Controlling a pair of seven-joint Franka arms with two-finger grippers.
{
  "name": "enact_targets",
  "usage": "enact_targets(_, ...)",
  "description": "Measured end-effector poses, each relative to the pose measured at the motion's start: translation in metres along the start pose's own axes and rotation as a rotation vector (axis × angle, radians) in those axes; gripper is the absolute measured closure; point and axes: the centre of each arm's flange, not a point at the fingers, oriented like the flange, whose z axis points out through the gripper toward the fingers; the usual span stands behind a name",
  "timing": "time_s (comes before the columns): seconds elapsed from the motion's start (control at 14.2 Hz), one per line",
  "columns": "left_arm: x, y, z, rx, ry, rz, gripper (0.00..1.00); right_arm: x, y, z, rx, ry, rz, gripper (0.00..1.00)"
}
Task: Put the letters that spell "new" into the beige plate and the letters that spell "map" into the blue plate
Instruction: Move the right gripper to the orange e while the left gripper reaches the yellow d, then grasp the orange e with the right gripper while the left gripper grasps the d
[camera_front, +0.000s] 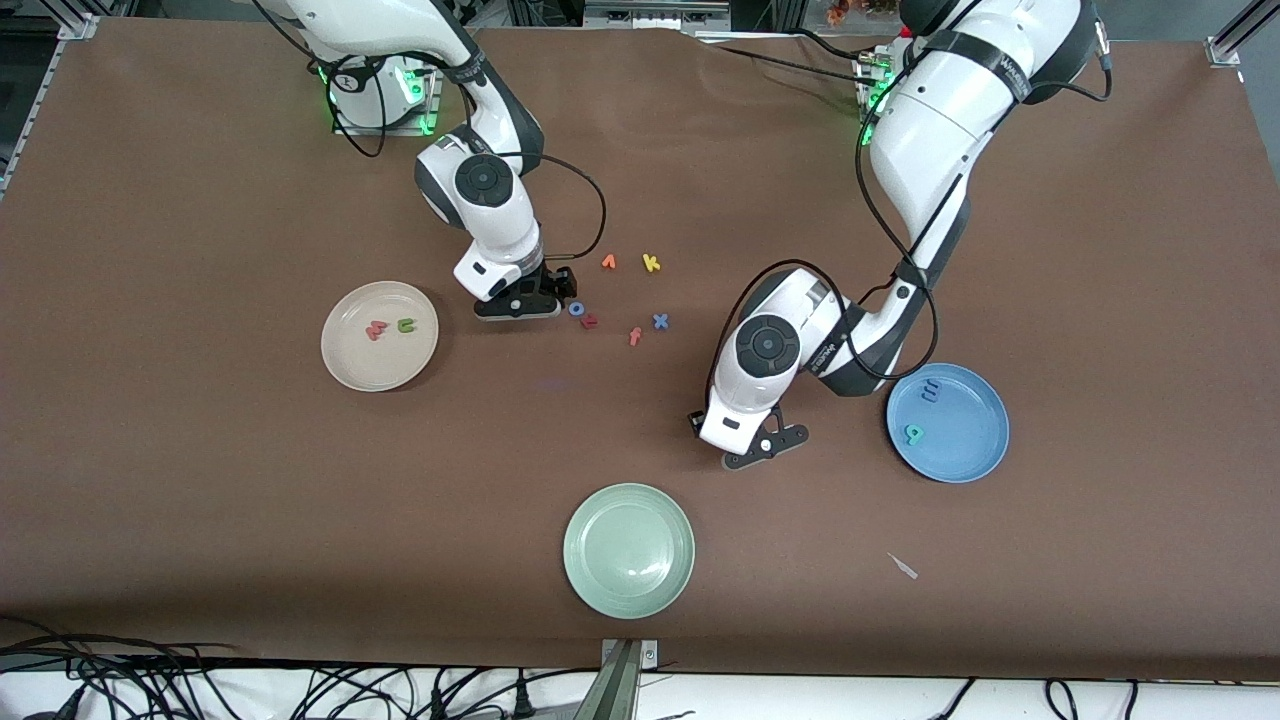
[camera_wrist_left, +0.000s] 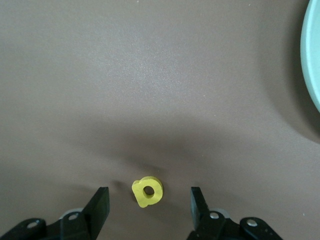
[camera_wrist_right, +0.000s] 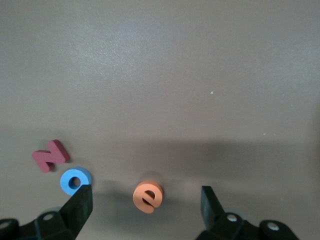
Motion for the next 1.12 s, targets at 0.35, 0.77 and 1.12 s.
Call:
enact_targets(0.35, -0.001, -0.004, 0.019, 0.023, -0.010, 0.005, 0.32, -0.001, 0.000, 0.001, -0.001, -0.002, 0.012, 0.15)
enact_targets(0.77, -0.001, -0.003, 0.020, 0.020, -0.006, 0.009, 0.70, -0.012, -0.010, 0.003, -0.004, -0.009, 0.032, 0.29)
enact_targets(1.12, 0.021, -0.022, 0.009, 0.073, -0.030, 0.064, 0.70, -0.020, -0.014, 0.007, -0.009, -0.017, 0.022, 0.30)
